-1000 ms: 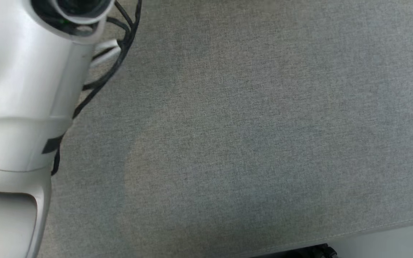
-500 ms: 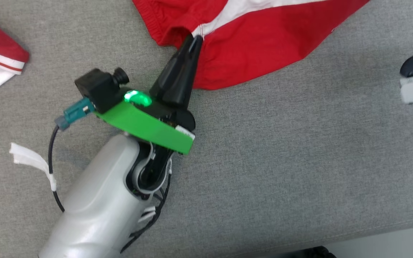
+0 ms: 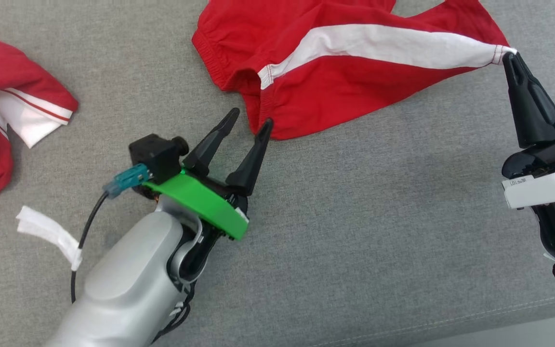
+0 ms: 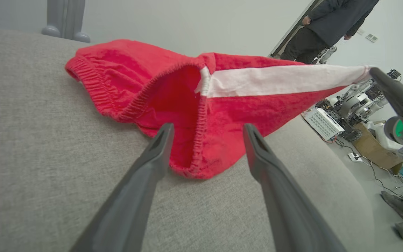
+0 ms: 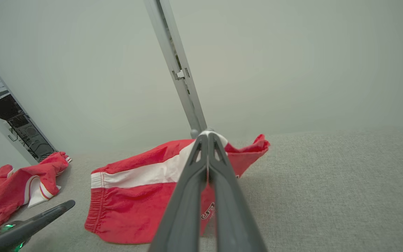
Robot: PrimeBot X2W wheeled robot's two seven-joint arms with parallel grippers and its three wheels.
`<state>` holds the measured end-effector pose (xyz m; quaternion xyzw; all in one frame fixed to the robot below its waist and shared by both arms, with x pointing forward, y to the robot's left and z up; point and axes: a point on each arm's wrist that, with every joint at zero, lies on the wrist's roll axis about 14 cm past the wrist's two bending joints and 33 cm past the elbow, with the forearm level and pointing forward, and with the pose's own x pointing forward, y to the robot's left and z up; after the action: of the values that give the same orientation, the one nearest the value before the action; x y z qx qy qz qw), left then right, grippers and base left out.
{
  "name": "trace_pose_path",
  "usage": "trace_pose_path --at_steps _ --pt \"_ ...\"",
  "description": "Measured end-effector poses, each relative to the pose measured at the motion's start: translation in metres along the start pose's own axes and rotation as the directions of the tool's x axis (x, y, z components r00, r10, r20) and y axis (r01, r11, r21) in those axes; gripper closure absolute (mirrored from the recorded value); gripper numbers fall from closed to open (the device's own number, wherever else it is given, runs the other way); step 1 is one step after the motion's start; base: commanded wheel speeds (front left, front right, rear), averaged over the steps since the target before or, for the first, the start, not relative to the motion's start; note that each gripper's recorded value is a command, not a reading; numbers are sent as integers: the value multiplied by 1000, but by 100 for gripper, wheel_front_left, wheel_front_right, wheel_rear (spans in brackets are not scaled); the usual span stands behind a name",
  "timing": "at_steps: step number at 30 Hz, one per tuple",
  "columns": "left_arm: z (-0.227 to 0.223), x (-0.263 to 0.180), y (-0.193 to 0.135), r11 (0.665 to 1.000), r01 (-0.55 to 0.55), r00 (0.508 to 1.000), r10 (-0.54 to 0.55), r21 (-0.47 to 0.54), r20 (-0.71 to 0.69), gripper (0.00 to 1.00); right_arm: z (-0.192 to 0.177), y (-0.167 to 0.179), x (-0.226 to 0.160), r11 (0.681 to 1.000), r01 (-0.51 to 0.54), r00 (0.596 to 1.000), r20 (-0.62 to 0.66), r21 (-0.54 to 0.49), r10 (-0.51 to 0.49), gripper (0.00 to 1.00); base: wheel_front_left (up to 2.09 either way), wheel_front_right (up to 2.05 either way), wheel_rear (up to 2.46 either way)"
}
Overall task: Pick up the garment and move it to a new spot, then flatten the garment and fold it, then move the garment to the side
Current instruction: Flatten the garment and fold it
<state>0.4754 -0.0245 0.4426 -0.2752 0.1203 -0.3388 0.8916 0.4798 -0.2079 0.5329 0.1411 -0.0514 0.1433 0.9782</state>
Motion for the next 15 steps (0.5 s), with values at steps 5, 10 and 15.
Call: trace_pose_path --at_steps 5,10,15 --pt "3 24 -12 997 42 998 -39 68 -41 0 5 1 -5 1000 1 1000 2 -7 -1 100 0 0 0" --pt "8 43 -2 994 32 998 -27 106 -49 21 -3 -1 -2 1000 2 1000 -16 -7 -2 100 0 0 0" --pt "-2 53 7 992 30 995 -18 125 -100 100 -8 -6 -1 1000 10 1000 -29 -10 -11 100 0 0 0"
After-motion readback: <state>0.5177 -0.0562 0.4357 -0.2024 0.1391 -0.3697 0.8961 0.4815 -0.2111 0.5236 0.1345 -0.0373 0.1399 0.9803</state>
